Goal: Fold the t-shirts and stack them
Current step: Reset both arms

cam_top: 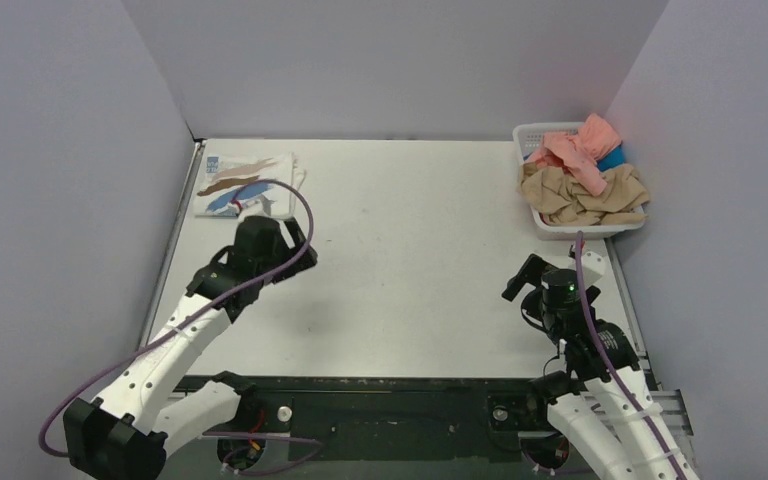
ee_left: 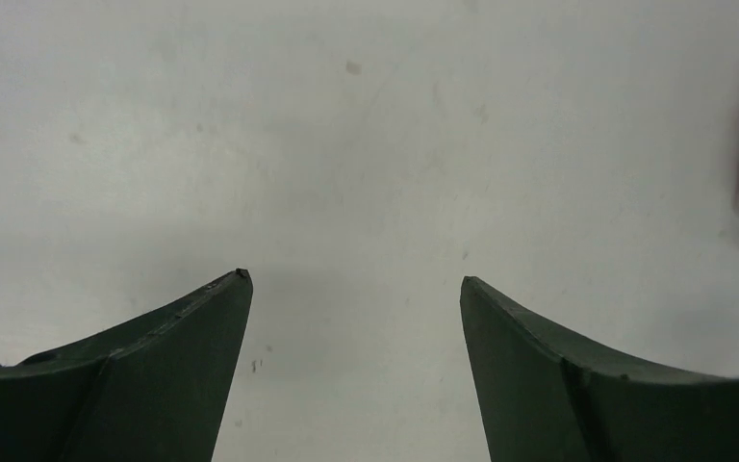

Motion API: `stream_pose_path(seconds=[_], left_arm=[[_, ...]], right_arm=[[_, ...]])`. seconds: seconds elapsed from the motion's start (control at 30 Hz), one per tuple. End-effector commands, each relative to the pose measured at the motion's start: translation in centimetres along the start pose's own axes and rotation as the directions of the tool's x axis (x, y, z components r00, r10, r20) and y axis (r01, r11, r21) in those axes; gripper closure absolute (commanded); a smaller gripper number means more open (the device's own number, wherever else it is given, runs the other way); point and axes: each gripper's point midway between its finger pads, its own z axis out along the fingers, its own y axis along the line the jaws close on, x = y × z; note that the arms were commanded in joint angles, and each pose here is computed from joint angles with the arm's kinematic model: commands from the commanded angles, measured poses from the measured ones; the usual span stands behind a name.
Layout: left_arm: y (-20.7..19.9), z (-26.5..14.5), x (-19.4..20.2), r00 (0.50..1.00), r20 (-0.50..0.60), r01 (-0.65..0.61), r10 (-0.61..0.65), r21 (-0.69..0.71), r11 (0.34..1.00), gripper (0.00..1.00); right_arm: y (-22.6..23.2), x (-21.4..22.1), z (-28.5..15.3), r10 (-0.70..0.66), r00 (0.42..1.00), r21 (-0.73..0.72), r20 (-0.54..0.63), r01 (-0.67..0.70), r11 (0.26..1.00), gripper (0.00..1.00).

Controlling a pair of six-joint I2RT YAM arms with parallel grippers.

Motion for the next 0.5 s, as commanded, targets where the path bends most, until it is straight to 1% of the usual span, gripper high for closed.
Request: stream_pose_path(seconds=[0.0, 0.03, 0.07, 0.1, 0.17, 0.2, 0.3, 0.37, 0.47], left_arm=[[0.2, -0.1, 8.3, 0.991, -0.126, 0.042, -0.033, 0.065, 0.997, 0.1], [0.6, -0.6, 9.4, 0.988, -0.151, 0.028, -0.02, 0.051, 0.998, 0.1], [2.5, -1.2, 10.2, 0.988, -0.155, 0.005, -0.007, -0.012, 1.0, 0.1], [3.0, -1.5, 10.5, 0.988, -0.155, 0.002, -0.007, -0.03, 1.0, 0.1], [4.9, -2.5, 10.2, 0.994, -0.112, 0.004, -0.013, -0.08, 0.997, 0.1], [5.6, -2.8, 10.4, 0.993, -0.115, -0.002, -0.01, -0.099, 0.995, 0.09], [6.2, -3.7, 9.6, 0.997, -0.07, 0.027, -0.034, -0.103, 0.994, 0.09], [6.0, -4.1, 9.2, 0.997, -0.053, 0.042, -0.047, -0.093, 0.995, 0.09], [6.1, -4.3, 8.8, 0.998, -0.041, 0.043, -0.047, -0.098, 0.994, 0.09]], right_arm=[[-2.6, 1.7, 0.5, 0.008, 1.0, 0.077, 0.01, -0.008, 0.997, 0.0], [-2.8, 1.8, 0.6, 0.01, 1.0, 0.082, 0.014, -0.011, 0.997, 0.0], [-3.0, 2.2, 0.7, 0.016, 1.0, 0.084, 0.018, -0.018, 0.996, 0.0], [-3.2, 2.3, 0.8, 0.022, 0.999, 0.088, 0.024, -0.024, 0.996, 0.0], [-3.2, 2.4, 0.9, 0.045, 0.998, 0.073, 0.042, -0.048, 0.996, 0.0], [-3.2, 2.6, 1.1, 0.05, 0.998, 0.067, 0.047, -0.053, 0.996, 0.0], [-2.9, 2.7, 1.2, 0.064, 0.996, 0.037, 0.065, -0.066, 0.997, 0.01], [-2.6, 2.8, 1.3, 0.057, 0.996, 0.017, 0.065, -0.058, 0.998, 0.03], [-2.3, 2.3, 1.1, 0.06, 0.995, 0.002, 0.079, -0.06, 0.998, 0.03]])
